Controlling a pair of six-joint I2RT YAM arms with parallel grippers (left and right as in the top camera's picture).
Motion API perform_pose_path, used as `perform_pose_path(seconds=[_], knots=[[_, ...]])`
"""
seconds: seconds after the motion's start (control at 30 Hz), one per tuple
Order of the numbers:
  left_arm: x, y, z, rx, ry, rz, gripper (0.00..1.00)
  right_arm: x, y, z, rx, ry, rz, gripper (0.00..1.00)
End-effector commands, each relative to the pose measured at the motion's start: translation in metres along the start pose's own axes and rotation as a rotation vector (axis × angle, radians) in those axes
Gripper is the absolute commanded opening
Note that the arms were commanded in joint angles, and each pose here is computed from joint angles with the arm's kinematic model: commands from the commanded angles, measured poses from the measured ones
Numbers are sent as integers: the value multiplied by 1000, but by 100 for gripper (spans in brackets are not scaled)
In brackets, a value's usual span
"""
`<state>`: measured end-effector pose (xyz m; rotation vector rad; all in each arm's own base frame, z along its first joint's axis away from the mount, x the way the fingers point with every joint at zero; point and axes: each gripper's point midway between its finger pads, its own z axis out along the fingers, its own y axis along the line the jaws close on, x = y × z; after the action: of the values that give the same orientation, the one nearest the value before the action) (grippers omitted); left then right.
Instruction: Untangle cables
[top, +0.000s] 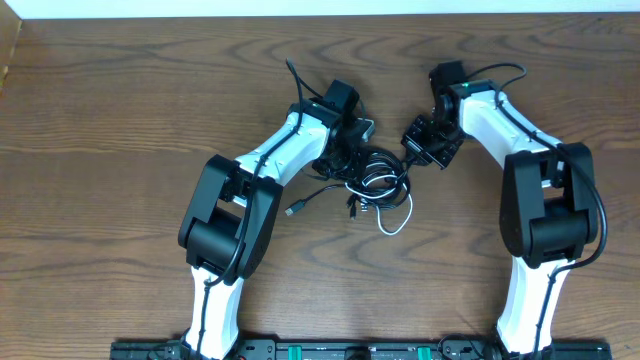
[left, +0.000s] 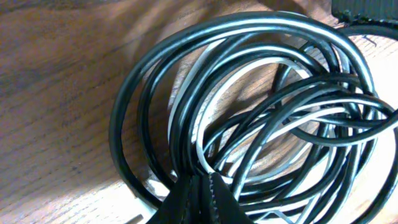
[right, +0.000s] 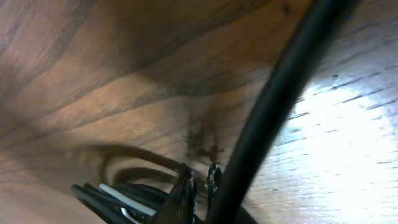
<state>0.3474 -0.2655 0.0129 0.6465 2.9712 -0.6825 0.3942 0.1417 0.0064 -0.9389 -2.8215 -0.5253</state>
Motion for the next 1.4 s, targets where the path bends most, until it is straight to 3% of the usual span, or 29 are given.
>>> perform_pose_path(seconds=[0.0,0.13,0.4,0.57,0.77,0.87,0.9,0.97,1.03,1.2,1.33,1.37], knots=[[9,7,12,-16,43,-26,8,0,6,-2,-9,-5,12,7],[6,2,1,-14,22,-18,8,-1,5,-2,-8,-6,0,9],[-15,-29,-65,7,-134,-26,9,-5,1,-2,16,-34,-4,15],[-27,-41,-88,41,-219,-178,9,-4,0,-2,23,-27,0,23],[-20,-38,-66,51,-167,-393,9,11,0,0,27,28,2,27],[-13,-35,-52,45,-129,-476,9,19,-2,0,43,51,4,14],[-12,-34,-49,43,-120,-501,15,20,-3,0,48,55,4,11],[-10,-35,-44,43,-107,-555,15,23,-4,1,55,61,9,9],[-9,-37,-41,43,-100,-577,15,24,-5,1,62,65,41,13],[0,-46,-34,33,-65,-577,15,33,-9,1,94,82,155,36],[13,-51,-30,15,-20,-585,14,34,-9,1,97,83,164,40],[15,-52,-30,11,-13,-597,8,34,-9,1,97,84,164,40]])
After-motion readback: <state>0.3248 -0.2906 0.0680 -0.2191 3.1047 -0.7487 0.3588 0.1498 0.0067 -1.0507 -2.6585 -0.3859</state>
